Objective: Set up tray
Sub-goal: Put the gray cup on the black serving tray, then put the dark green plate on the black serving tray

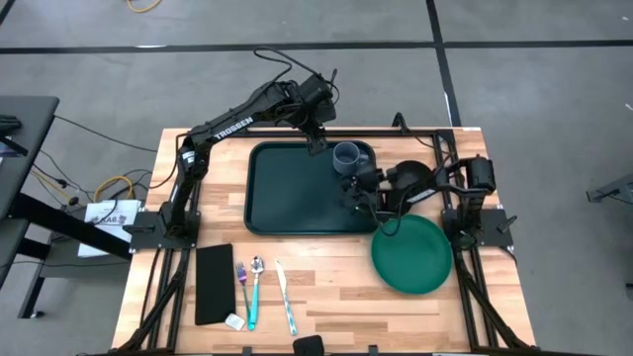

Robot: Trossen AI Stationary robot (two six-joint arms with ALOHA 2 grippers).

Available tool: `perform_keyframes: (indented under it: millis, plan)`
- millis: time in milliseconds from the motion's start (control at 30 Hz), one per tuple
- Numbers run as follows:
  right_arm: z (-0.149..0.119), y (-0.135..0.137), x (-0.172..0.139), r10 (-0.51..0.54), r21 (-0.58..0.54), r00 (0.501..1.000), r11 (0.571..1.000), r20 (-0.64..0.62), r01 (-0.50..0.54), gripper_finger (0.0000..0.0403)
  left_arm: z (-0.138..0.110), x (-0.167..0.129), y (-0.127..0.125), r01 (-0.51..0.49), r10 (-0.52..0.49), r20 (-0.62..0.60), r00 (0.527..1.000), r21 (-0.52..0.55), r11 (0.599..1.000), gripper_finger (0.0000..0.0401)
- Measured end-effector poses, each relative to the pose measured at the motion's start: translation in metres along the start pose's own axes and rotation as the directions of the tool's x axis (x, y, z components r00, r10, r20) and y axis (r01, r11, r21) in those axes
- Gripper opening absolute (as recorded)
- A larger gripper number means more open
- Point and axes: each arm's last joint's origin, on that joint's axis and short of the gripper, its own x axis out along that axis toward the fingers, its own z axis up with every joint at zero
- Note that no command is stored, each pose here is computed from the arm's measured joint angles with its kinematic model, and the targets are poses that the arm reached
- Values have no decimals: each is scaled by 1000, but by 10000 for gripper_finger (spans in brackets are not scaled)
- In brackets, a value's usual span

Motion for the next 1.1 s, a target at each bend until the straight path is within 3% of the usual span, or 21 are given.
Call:
perform_keyframes:
  millis: [500,733,800,900,1100]
  plan:
    - [-6,14,-41,134,-17,990,991,40,-133,134,0,0,0,0,0,0,1000,2,1000,149]
    - [4,30,-74,275,126,958,951,79,-283,133,0,0,0,6,-6,2,1000,-8,1000,149]
    - [19,36,-86,367,135,927,917,77,-375,133,0,0,-1,18,-18,4,1000,-8,1000,149]
    - [56,38,-103,524,160,847,831,97,-532,133,0,0,-2,74,-74,17,997,-8,997,149]
    - [131,-7,-127,757,260,623,572,198,-778,134,-3,0,-5,152,-152,-2,988,-10,988,149]
